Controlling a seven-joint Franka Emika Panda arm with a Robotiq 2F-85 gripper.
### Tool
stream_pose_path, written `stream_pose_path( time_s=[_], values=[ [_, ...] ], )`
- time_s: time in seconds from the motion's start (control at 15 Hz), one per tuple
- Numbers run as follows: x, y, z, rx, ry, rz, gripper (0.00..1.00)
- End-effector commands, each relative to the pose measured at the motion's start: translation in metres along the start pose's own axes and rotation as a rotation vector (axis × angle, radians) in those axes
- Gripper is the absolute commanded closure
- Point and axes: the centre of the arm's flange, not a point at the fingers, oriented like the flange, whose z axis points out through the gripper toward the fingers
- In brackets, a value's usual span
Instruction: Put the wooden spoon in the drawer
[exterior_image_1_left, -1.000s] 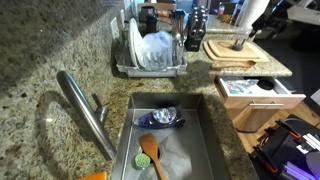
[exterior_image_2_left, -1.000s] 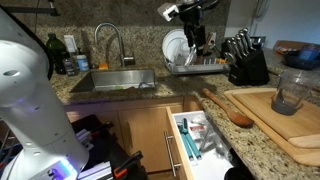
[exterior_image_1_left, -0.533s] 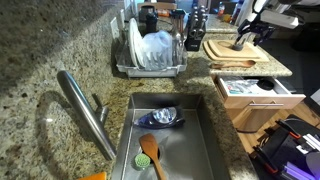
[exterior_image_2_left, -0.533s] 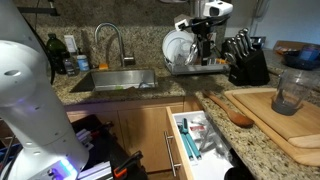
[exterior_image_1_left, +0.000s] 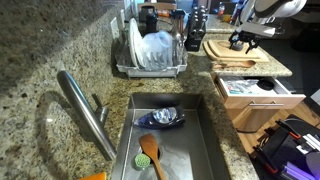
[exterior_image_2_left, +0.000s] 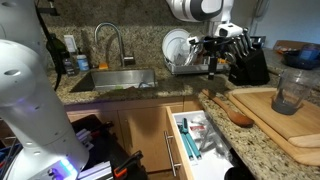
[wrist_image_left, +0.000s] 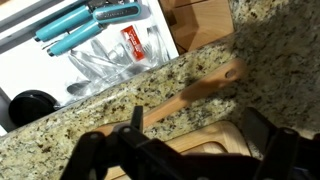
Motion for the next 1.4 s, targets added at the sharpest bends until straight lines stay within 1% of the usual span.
stream_pose_path(
  time_s=[0.0, 0.07, 0.13, 0.27, 0.4, 0.47, 0.6, 0.73, 0.8, 0.87, 1.0, 1.07, 1.13, 1.2, 1.33],
  values=[
    [0.018, -0.016, 0.016, -0.031, -0.051, 0.162, 0.0],
    [0.045, -0.017, 0.04, -0.051, -0.057, 0.212, 0.0],
    [0.063, -0.012, 0.054, -0.068, -0.061, 0.263, 0.0],
    [0.088, 0.001, 0.08, -0.073, -0.067, 0.376, 0.0],
    [0.099, 0.012, 0.099, -0.092, -0.088, 0.489, 0.0],
    [0.074, 0.021, 0.088, -0.082, -0.057, 0.4, 0.0],
    [0.087, 0.025, 0.106, -0.099, -0.063, 0.453, 0.0],
    [0.089, 0.022, 0.106, -0.102, -0.064, 0.463, 0.0],
    [0.091, 0.021, 0.112, -0.123, -0.072, 0.499, 0.0],
    [0.09, 0.025, 0.12, -0.149, -0.099, 0.515, 0.0],
    [0.094, 0.037, 0.135, -0.215, -0.114, 0.551, 0.0],
    [0.094, 0.042, 0.139, -0.232, -0.126, 0.56, 0.0],
    [0.086, 0.037, 0.13, -0.187, -0.108, 0.537, 0.0],
    [0.087, 0.043, 0.136, -0.205, -0.116, 0.546, 0.0],
    [0.087, 0.046, 0.142, -0.217, -0.12, 0.552, 0.0]
  ],
)
